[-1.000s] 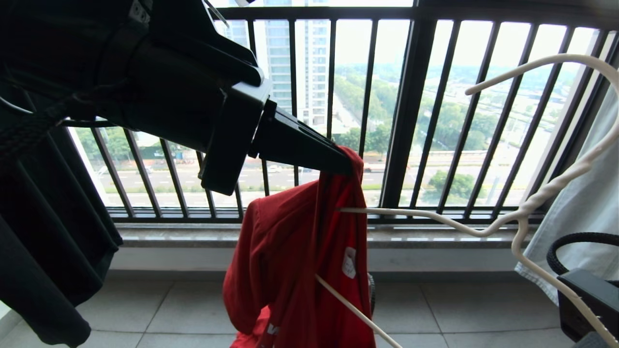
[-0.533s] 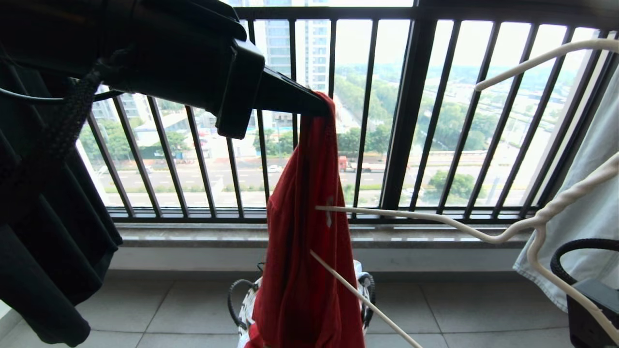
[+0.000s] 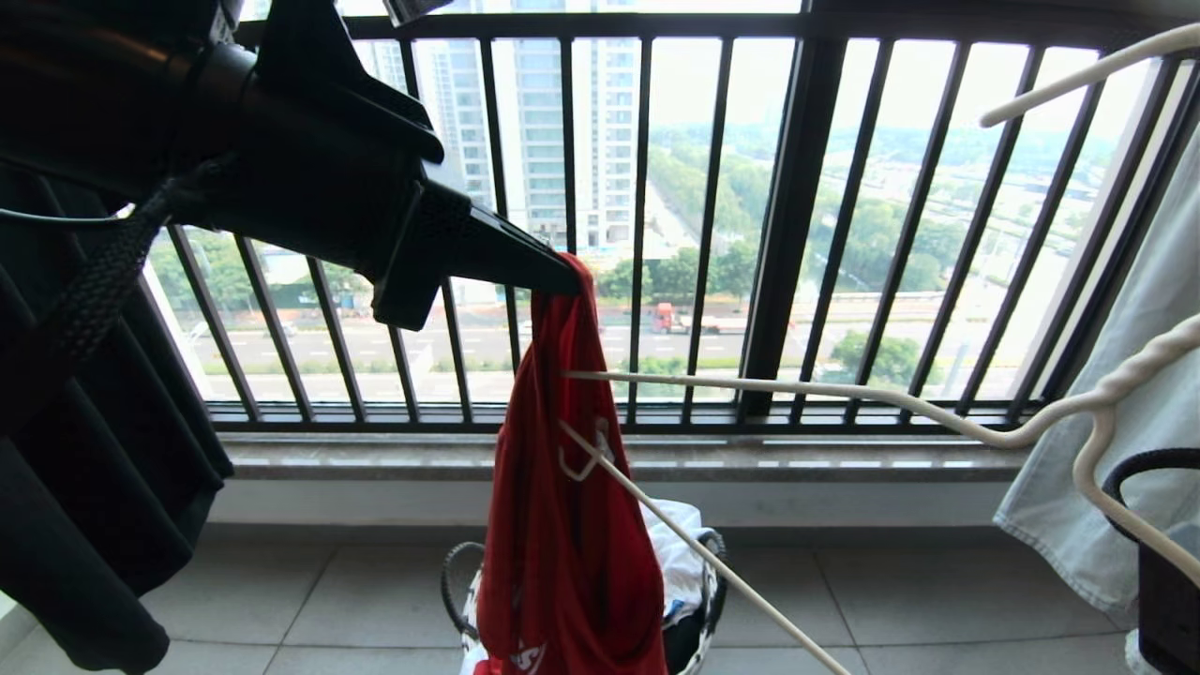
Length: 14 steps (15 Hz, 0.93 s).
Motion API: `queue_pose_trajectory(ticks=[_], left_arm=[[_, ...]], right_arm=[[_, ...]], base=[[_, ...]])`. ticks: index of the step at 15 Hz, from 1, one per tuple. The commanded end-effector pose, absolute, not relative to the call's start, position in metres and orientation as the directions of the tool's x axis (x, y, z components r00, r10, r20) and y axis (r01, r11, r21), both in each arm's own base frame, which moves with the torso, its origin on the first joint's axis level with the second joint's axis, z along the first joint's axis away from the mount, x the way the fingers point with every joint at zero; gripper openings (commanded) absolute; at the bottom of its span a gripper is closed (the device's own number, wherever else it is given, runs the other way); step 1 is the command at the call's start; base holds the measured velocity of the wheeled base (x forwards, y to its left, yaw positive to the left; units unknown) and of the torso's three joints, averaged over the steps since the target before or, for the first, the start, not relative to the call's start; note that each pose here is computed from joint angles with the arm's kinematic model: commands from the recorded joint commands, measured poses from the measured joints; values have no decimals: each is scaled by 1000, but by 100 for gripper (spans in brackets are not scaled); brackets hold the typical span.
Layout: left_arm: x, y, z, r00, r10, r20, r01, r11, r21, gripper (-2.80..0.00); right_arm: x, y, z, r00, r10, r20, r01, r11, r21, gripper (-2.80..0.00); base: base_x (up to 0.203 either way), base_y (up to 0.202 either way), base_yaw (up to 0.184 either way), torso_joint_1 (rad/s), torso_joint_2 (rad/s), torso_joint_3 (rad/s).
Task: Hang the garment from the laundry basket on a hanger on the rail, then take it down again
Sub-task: Hang the clothes on the clothes rack
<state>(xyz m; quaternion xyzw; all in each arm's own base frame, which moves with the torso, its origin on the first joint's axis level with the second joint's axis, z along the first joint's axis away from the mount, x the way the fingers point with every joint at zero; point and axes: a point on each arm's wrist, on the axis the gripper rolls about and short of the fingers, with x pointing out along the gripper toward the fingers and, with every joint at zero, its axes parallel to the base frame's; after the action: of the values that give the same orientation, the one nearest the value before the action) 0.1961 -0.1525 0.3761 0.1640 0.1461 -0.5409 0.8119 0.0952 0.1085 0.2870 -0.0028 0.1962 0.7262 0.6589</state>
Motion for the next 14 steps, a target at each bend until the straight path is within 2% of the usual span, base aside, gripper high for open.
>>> queue_pose_trajectory(ticks=[1, 4, 14], left_arm=[[190, -154, 373, 347, -834, -428, 936, 339, 97, -280], [190, -157, 368, 325, -835, -443, 943, 323, 81, -280], [173, -193, 372, 199, -885, -421, 980, 184, 74, -280]], right_arm=[[98, 104, 289, -95, 962, -255, -963, -24, 269, -280], [100, 99, 292, -53, 970, -236, -970, 7, 244, -280], [98, 99, 292, -103, 970, -221, -957, -36, 288, -280]], base=[[0, 0, 0, 0, 0, 0], [0, 0, 0, 0, 0, 0], [0, 0, 0, 0, 0, 0]])
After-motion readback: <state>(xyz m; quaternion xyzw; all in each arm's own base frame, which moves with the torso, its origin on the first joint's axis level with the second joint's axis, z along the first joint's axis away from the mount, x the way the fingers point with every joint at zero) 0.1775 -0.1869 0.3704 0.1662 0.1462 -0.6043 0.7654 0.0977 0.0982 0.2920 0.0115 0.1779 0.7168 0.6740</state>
